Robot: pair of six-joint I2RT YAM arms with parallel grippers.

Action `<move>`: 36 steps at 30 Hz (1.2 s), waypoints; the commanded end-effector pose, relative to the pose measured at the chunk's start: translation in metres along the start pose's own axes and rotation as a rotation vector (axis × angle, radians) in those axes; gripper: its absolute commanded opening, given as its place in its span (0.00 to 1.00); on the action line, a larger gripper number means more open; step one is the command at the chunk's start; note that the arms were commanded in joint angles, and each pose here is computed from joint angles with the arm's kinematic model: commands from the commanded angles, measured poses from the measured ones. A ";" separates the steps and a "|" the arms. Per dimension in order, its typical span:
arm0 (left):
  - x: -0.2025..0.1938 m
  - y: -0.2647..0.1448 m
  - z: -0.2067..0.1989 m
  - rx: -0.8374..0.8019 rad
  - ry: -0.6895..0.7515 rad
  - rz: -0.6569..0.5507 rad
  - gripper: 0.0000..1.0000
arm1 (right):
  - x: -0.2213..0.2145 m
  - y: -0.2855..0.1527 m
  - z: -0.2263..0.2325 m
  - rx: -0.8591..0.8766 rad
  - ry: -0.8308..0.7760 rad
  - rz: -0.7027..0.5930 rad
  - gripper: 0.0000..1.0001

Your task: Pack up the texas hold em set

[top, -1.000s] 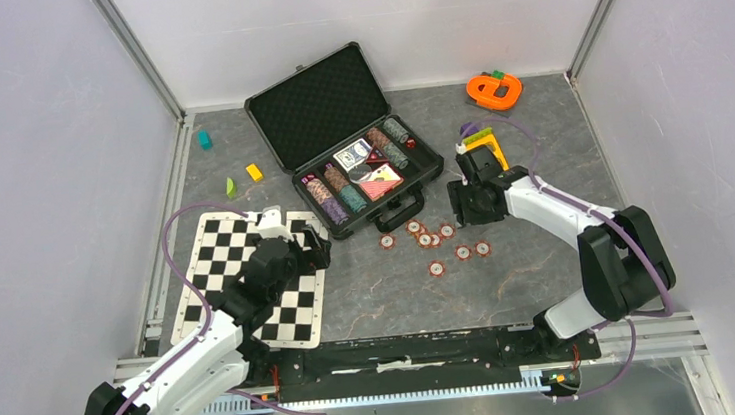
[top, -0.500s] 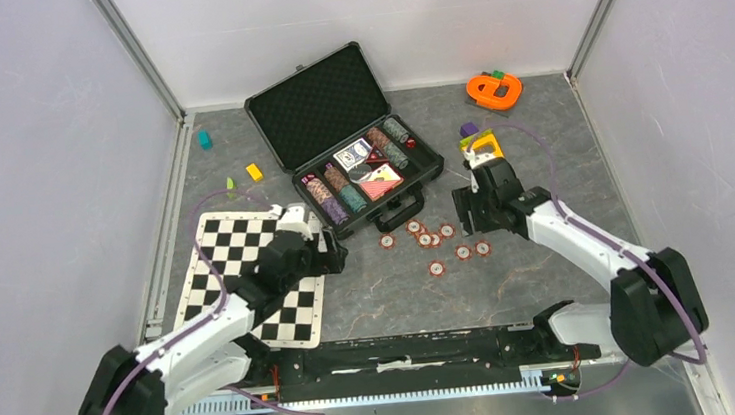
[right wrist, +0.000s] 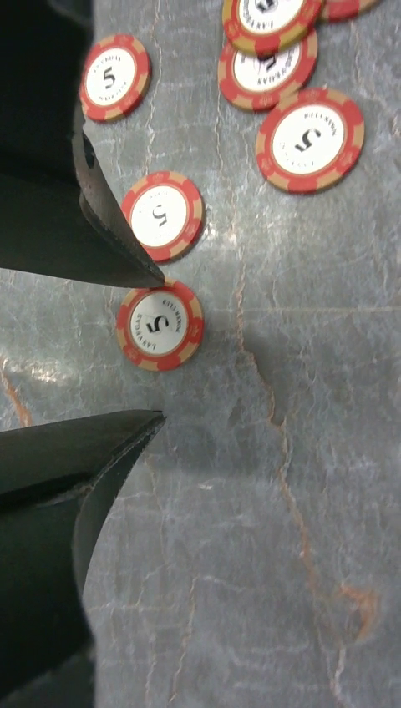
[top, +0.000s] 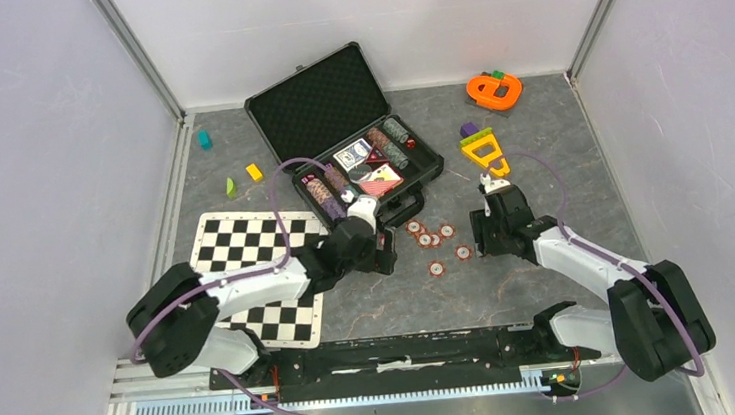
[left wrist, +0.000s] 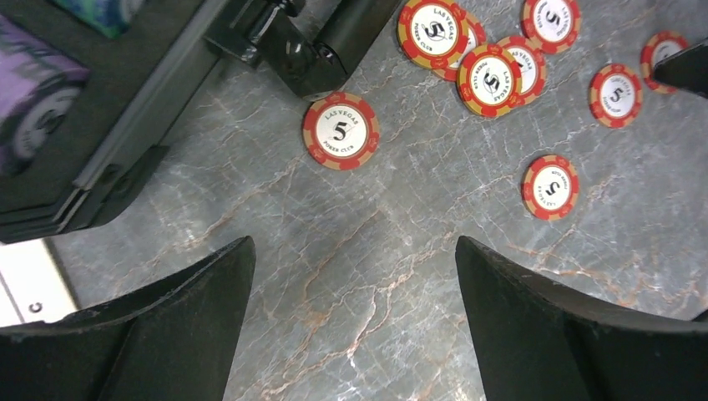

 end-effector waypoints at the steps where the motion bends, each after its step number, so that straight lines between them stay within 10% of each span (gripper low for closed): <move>1: 0.013 0.014 -0.015 0.047 -0.017 -0.042 0.95 | 0.004 0.006 0.011 0.124 -0.001 -0.046 0.60; 19: 0.010 0.047 -0.019 0.127 -0.039 -0.016 0.92 | -0.011 -0.009 0.057 0.582 0.064 -0.002 0.48; 36: 0.002 0.071 -0.017 0.196 -0.016 0.012 0.71 | -0.021 -0.022 0.001 0.020 0.153 -0.069 0.55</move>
Point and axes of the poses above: each gripper's point midway between its finger pads, its own y axis out along the fingers, its own z axis along the line the jaws close on, x = y × z, the point moved 8 cm from there along -y, back along the fingers, and after that the axes turned 2 degrees about -y, right-handed, at the moved point
